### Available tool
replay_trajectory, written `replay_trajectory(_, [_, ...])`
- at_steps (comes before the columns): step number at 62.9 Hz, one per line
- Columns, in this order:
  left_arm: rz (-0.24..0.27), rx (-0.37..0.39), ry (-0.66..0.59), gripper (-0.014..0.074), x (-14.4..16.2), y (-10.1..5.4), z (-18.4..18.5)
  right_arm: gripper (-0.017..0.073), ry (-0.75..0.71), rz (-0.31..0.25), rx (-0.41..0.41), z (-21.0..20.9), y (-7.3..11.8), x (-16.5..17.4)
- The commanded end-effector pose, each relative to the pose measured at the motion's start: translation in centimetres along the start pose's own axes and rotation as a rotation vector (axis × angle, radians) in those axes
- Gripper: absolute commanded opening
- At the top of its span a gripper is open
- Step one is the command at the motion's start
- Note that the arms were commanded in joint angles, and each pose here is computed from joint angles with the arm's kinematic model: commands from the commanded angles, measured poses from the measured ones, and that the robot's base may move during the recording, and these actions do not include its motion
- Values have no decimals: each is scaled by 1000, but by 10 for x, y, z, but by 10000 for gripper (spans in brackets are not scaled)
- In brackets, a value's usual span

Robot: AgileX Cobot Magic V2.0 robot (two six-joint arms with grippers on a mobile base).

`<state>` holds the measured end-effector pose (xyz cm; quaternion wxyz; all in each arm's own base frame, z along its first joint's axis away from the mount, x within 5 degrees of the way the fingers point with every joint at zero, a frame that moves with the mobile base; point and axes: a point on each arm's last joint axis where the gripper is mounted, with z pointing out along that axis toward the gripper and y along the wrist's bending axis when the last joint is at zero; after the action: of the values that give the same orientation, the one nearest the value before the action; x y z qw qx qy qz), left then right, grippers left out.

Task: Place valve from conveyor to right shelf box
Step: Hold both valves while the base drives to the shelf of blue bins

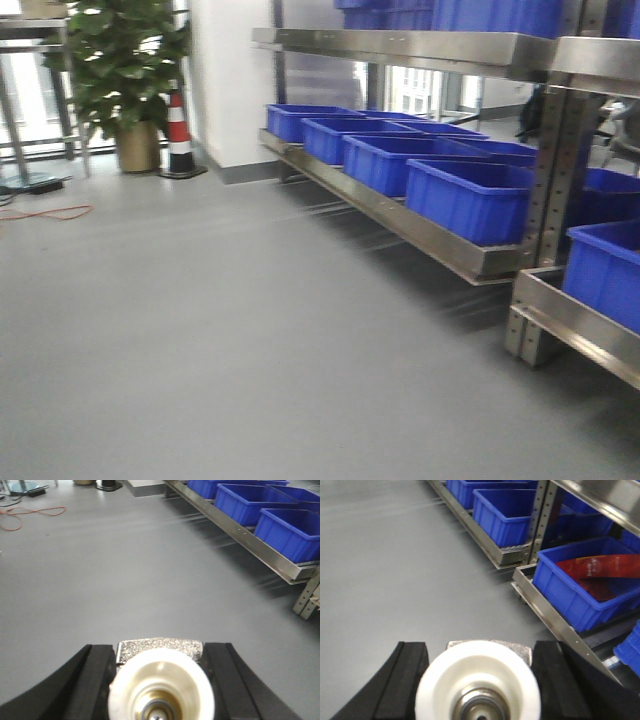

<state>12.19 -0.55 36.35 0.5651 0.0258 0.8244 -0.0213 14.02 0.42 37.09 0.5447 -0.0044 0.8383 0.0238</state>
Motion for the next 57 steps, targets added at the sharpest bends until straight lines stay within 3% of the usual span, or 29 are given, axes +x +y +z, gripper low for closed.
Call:
replay_trajectory(1, [-7,0,-64,-111,-6,0,-3,-162,-92,-9,9,-5,-1,-9])
replay_trajectory(57, [-7,0,-67,-111,-6,0,-3,-162,-94,-9,9,-5,-1,-9])
